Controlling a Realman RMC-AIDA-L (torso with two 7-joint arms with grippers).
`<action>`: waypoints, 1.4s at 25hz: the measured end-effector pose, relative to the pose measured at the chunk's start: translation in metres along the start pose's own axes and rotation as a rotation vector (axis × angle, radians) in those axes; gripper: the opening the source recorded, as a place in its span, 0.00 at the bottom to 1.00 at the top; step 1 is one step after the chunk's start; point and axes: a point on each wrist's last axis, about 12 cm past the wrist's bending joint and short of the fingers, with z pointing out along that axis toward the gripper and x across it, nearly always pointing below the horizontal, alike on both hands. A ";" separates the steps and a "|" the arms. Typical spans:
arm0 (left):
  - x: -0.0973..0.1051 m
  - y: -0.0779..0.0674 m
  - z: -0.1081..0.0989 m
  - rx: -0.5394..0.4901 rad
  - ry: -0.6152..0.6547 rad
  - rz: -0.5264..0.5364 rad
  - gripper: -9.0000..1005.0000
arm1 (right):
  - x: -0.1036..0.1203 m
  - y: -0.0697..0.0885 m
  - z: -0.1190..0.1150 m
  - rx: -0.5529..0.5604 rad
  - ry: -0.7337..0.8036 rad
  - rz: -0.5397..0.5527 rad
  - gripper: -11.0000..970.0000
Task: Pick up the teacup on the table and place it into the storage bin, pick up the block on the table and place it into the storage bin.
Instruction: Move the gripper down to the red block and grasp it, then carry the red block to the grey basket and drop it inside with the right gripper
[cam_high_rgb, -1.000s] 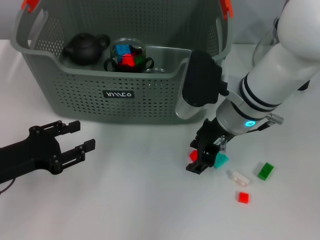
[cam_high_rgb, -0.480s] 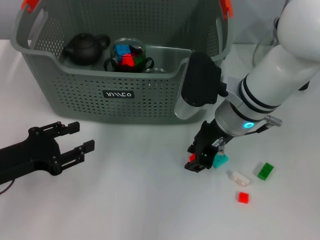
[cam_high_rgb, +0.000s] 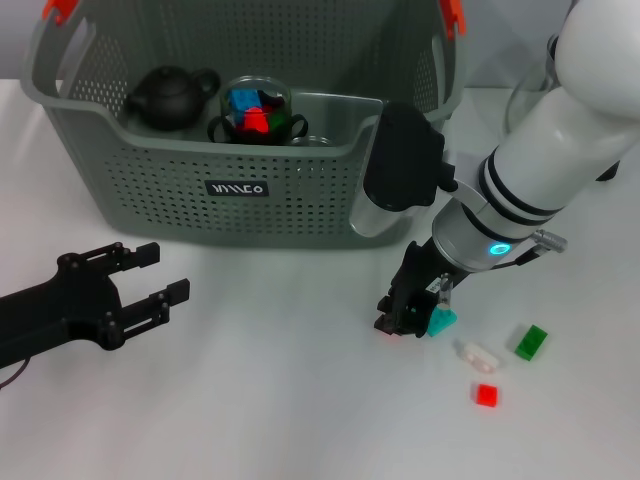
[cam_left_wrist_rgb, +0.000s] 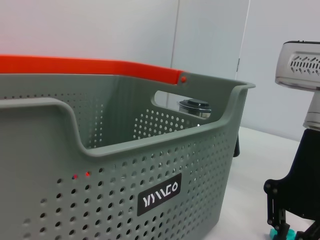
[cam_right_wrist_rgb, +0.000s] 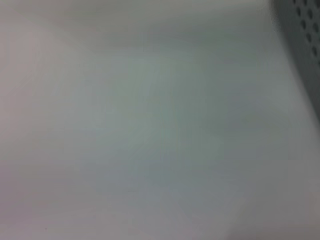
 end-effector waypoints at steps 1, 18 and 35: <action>0.000 0.000 0.000 0.000 0.000 0.000 0.61 | 0.000 0.000 0.000 0.000 -0.001 0.000 0.25; 0.000 0.000 0.000 -0.001 -0.001 0.000 0.61 | 0.032 -0.003 -0.093 -0.188 -0.401 0.037 0.20; -0.005 0.003 0.004 0.011 -0.006 0.013 0.61 | 0.051 -0.019 -0.191 -0.150 -1.173 0.053 0.20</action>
